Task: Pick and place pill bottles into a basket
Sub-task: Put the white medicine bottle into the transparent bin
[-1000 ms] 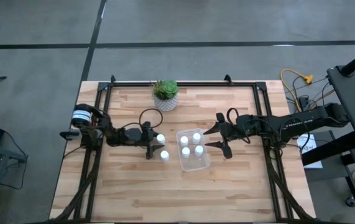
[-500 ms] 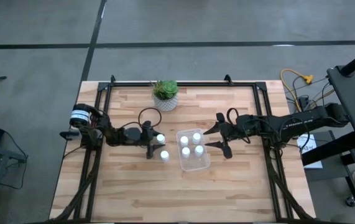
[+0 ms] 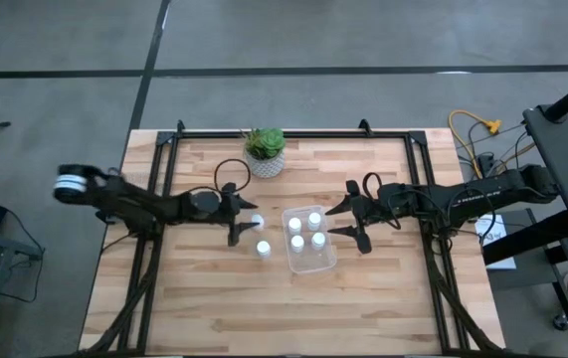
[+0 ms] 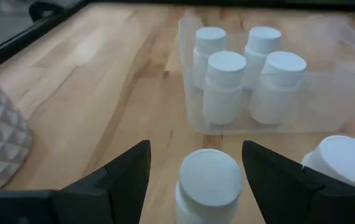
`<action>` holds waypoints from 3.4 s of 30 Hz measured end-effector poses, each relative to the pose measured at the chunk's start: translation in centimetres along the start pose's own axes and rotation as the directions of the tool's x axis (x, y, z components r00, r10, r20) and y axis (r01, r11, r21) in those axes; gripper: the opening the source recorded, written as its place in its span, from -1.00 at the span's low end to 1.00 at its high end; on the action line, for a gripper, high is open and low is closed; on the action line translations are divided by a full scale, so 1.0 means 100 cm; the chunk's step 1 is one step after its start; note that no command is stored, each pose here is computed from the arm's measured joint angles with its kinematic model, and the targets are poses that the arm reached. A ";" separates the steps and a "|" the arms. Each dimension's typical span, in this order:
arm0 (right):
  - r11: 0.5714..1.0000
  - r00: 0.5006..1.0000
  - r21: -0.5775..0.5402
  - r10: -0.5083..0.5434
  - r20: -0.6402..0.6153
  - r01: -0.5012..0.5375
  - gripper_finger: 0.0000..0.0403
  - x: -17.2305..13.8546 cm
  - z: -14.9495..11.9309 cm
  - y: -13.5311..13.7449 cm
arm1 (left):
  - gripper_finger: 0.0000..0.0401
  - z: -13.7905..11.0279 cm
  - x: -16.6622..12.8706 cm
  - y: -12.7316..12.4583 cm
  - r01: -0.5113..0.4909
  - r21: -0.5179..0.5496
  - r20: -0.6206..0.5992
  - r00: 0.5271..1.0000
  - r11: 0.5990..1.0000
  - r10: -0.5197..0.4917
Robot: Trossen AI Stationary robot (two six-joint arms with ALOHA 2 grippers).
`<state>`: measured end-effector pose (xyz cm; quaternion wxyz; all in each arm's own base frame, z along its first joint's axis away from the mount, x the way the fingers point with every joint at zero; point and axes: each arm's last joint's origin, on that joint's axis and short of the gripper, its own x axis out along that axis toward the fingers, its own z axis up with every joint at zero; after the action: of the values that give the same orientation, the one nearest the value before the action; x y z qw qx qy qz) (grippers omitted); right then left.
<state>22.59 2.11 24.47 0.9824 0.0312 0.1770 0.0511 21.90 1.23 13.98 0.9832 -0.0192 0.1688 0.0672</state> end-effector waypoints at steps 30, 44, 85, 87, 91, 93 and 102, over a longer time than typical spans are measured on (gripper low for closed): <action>1.000 1.000 -0.008 -0.002 -0.025 0.002 0.09 0.000 -0.003 0.000 | 0.17 0.078 0.034 -0.004 0.136 0.063 -0.538 0.839 0.989 -0.082; 1.000 0.999 -0.006 -0.003 -0.035 0.003 0.09 0.000 -0.003 0.000 | 0.17 0.081 0.058 0.002 0.116 0.046 -0.678 0.733 0.992 -0.054; 1.000 0.999 -0.006 -0.004 -0.053 0.004 0.09 0.000 -0.005 0.000 | -0.30 0.098 0.050 0.004 0.112 0.038 -0.747 0.663 0.993 -0.046; 1.000 0.999 -0.009 -0.004 -0.053 0.004 0.09 0.000 -0.005 0.000 | -0.30 0.108 0.049 0.003 0.111 0.038 -0.753 0.657 0.993 -0.044; 1.000 0.999 -0.029 -0.005 -0.053 0.003 0.09 0.000 -0.005 0.000 | -0.30 0.132 0.047 0.002 0.115 0.038 -0.735 0.676 0.993 -0.050; 0.999 0.999 -0.039 -0.006 -0.053 0.004 0.09 0.000 -0.005 0.000 | -0.30 0.144 0.046 0.001 0.131 0.029 -0.712 0.698 0.991 -0.072; 0.998 0.999 -0.065 -0.011 -0.052 0.008 0.09 0.000 -0.005 -0.001 | -0.30 0.189 0.042 -0.020 0.280 0.014 -0.602 0.769 0.960 -0.216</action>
<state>22.39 2.02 23.98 0.9782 -0.0026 0.2010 0.0528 32.27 0.93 30.40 0.8802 -0.0109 0.4674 -0.0812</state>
